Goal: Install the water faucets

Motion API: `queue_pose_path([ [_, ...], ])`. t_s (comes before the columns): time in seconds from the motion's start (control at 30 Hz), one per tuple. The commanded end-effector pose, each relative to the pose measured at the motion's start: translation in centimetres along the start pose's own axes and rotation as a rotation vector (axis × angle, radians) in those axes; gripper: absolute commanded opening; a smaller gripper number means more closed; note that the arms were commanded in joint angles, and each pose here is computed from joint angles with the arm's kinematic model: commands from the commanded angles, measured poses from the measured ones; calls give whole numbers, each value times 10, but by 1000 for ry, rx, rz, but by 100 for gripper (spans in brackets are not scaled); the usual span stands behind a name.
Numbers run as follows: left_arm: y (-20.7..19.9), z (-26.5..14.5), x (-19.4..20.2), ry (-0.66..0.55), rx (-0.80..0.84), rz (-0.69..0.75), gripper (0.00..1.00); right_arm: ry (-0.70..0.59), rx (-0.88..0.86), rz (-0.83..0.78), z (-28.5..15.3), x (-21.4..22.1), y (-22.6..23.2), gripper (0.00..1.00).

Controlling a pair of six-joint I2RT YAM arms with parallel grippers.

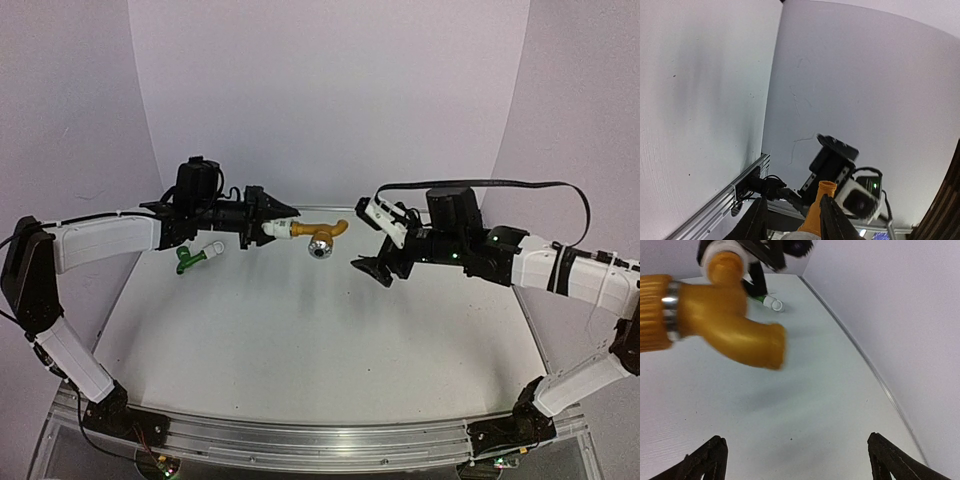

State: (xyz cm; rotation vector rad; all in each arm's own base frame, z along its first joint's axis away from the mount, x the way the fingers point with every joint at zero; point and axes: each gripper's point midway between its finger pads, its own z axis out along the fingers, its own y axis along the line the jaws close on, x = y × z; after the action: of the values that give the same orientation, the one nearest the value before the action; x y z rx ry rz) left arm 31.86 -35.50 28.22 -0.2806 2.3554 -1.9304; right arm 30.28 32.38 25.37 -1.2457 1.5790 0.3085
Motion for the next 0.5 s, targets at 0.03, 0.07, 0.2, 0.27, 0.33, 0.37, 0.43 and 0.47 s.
queue_pose_path([
  [0.03,1,-9,-7,-60,-1,-245,0,-221,-21,-453,-13,-60,28,98],
  [0.07,4,-8,-7,-58,-4,-261,0,-237,-46,-493,-12,-63,36,98],
  [0.2,0,-8,-6,-46,2,-257,0,-287,-79,-590,-3,-72,51,98],
  [0.27,-2,-8,-5,-36,4,-254,0,-313,-65,-590,2,-82,49,98],
  [0.33,-2,-7,-3,-25,3,-251,0,-333,-55,-580,6,-91,48,96],
  [0.37,-2,-7,-2,-20,4,-248,0,-340,-56,-579,8,-94,48,95],
  [0.43,-1,-7,0,-14,2,-247,0,-359,-59,-570,11,-102,48,87],
  [0.47,-2,-8,0,-14,4,-244,0,-363,-60,-560,13,-104,47,81],
])
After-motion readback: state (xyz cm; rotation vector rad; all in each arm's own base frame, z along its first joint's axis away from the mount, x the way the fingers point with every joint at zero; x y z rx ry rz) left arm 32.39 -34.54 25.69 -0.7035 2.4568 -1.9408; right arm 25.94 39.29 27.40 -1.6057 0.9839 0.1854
